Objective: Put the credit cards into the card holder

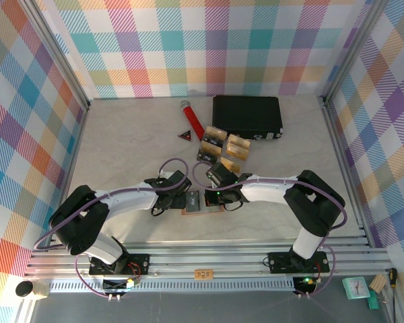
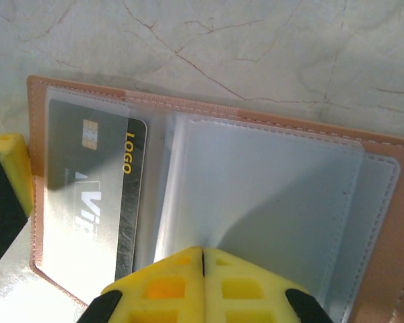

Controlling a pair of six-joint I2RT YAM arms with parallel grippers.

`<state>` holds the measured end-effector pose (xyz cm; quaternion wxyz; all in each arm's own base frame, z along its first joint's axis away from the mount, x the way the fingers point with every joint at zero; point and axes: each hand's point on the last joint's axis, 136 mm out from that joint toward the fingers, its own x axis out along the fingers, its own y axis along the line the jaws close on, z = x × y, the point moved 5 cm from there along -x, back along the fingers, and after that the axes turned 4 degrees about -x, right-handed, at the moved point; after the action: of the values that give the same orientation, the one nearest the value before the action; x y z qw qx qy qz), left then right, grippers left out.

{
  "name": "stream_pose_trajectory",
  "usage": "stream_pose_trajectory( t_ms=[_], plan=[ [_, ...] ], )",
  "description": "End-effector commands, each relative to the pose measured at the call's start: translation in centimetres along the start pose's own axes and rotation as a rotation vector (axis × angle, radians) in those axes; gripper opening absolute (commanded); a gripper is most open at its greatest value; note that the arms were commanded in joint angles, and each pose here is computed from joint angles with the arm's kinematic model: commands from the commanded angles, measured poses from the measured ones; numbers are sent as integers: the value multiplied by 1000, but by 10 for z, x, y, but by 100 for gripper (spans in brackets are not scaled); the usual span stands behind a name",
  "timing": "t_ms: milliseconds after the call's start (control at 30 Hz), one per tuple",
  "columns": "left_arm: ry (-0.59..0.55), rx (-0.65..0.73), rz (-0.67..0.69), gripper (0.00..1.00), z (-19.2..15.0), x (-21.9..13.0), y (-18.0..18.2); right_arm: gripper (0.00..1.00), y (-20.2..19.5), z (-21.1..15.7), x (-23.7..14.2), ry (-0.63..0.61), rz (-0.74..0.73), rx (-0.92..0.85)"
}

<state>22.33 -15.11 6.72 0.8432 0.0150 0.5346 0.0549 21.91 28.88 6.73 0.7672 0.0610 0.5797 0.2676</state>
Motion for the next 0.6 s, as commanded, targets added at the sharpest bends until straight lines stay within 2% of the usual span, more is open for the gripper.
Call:
stream_pose_trajectory(
  t_ms=[0, 567],
  plan=[
    [23, 9, 14, 100, -8, 5, 5, 0, 12, 10, -9, -28, 56, -10],
    [33, 10, 17, 100, -11, 10, 5, 0, 28, 21, -1, -19, 108, -18]
  ],
)
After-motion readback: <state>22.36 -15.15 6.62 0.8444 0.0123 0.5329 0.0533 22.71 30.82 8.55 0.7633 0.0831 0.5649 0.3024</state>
